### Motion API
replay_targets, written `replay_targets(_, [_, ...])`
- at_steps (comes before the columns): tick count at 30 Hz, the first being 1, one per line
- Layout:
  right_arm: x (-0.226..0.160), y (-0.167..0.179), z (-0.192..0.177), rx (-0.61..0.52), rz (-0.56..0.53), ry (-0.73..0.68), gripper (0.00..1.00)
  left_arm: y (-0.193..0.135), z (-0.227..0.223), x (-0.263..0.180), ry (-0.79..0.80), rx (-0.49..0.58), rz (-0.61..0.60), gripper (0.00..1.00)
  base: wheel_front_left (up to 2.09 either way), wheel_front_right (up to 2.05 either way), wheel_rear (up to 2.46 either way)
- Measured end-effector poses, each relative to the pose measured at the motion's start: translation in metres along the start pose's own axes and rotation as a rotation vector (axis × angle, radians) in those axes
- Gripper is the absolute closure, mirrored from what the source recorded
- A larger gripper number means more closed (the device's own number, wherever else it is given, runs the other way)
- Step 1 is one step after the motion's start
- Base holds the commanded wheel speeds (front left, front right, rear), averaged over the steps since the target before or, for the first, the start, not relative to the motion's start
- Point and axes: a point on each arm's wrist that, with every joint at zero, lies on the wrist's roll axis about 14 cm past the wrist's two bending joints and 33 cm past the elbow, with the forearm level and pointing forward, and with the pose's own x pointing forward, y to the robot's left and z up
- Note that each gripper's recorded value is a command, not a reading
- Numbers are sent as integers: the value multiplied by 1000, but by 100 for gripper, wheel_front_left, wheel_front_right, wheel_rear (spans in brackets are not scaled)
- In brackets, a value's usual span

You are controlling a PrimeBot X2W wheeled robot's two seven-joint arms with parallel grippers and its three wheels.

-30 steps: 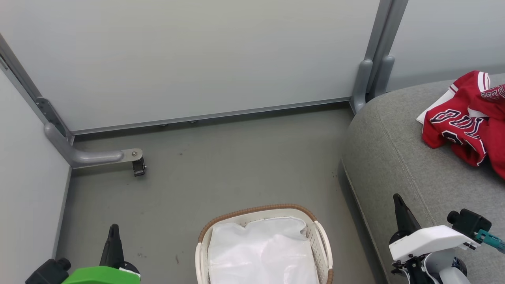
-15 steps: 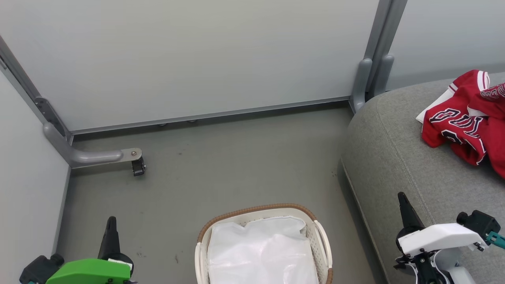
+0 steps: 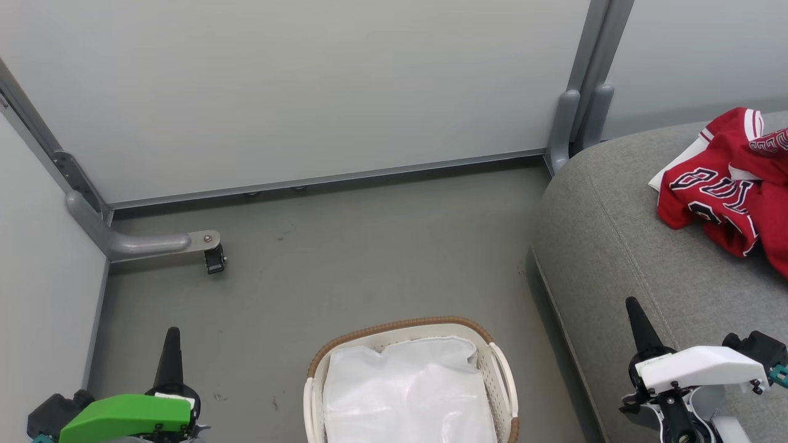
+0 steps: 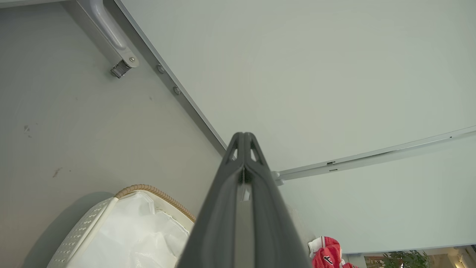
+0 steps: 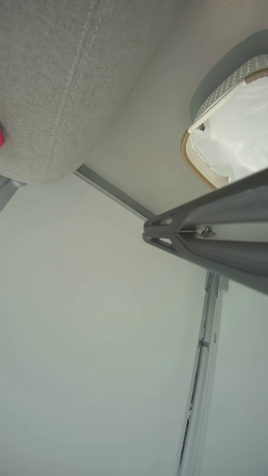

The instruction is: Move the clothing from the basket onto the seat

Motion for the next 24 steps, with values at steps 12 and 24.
replay_targets(12, [1, 1, 5, 117, 5, -6, 100, -7, 3, 5, 4, -105, -22, 100, 0, 0, 0])
replay_targets(24, [1, 3, 10, 221, 15, -11, 100, -15, 6, 10, 7, -195, -47, 100, 0, 0, 0])
